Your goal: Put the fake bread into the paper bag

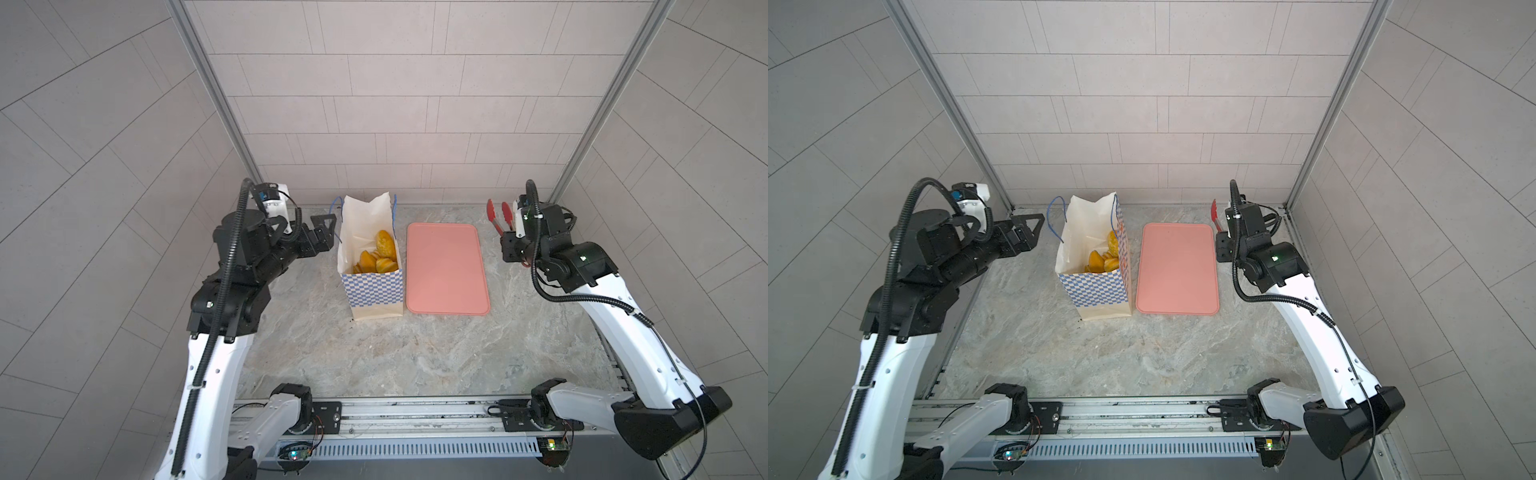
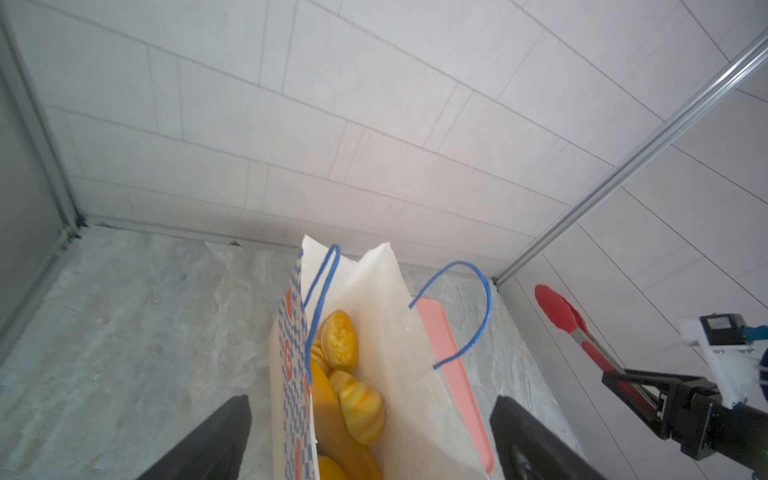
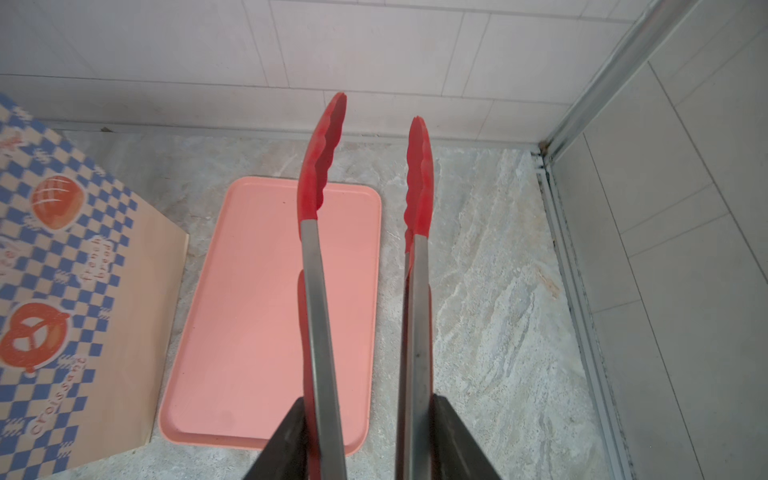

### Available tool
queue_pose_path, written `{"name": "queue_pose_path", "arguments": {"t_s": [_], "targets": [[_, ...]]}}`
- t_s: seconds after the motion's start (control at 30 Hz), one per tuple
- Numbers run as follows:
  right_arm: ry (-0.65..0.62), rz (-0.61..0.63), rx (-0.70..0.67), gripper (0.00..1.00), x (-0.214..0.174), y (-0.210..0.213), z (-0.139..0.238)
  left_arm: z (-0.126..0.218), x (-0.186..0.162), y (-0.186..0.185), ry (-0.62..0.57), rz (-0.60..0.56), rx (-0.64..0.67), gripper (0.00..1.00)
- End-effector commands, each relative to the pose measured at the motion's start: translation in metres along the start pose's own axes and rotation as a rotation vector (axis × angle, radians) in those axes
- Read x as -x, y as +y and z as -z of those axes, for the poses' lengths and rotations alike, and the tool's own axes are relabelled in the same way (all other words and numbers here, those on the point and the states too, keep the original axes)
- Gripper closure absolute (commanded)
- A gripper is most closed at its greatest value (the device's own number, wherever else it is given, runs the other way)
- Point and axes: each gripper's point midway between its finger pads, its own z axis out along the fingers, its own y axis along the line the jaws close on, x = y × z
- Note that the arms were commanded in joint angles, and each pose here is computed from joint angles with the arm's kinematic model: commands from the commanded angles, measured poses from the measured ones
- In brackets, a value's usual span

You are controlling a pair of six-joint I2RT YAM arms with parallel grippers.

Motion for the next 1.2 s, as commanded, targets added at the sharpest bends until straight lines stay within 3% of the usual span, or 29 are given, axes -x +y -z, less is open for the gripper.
{"name": "queue_pose_path", "arguments": {"t_s": [0.0, 0.1, 0.27, 0.4, 0.57, 0.87, 1.17], "targets": [[0.005, -0.088, -0.003, 0.56, 0.002, -0.011, -0.028, -0.008, 0.02, 0.028, -0.063, -0.023, 0.168, 0.03], [0.045, -0.152, -0.043, 0.57, -0.006, -0.03, -0.06, -0.02, 0.027, 0.053, -0.092, 0.022, 0.259, 0.03], [0.118, -0.185, -0.125, 0.59, -0.018, -0.054, -0.108, -0.047, 0.021, 0.108, -0.117, 0.213, 0.325, 0.03], [0.204, -0.182, -0.199, 0.58, -0.034, -0.072, -0.144, -0.068, -0.005, 0.163, -0.079, 0.44, 0.336, 0.04], [0.344, -0.165, -0.266, 0.59, -0.065, -0.085, -0.174, -0.082, -0.049, 0.198, -0.023, 0.564, 0.363, 0.07], [0.537, -0.175, -0.311, 0.56, -0.134, -0.103, -0.199, -0.08, -0.1, 0.213, 0.021, 0.584, 0.404, 0.07], [0.586, -0.2, -0.284, 0.29, -0.165, -0.101, -0.199, -0.074, -0.126, 0.224, 0.051, 0.538, 0.458, 0.07]]}}
